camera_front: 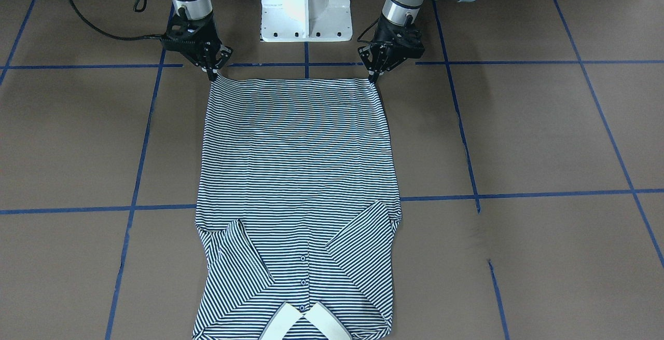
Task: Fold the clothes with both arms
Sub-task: 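Lift the hem with both grippers and fold it toward the collar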
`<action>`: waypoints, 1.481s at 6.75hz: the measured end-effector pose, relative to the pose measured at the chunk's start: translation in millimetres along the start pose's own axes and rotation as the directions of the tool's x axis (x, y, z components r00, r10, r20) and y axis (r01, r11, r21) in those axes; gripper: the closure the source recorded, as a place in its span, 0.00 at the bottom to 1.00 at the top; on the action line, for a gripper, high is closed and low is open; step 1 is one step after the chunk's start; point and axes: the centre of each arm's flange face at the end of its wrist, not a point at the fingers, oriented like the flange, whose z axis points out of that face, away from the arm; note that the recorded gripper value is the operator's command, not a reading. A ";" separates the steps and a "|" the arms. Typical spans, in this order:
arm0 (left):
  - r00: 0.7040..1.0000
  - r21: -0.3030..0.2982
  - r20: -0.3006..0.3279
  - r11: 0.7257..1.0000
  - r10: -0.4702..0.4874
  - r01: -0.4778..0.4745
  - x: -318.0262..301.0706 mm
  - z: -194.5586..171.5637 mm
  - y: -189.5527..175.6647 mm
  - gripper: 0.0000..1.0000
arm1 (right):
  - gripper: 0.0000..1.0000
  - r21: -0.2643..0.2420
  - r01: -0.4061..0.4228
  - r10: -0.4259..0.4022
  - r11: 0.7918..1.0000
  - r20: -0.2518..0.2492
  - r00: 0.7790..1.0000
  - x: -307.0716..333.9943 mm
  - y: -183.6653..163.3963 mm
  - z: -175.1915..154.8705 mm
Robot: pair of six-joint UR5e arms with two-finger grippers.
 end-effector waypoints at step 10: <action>0.978 0.015 0.162 0.991 0.128 -0.132 58.5 -162.0 -168.6 1.00 | 1.00 0.076 -0.049 0.042 0.996 0.089 0.995 -38.0 -159.5 -171.3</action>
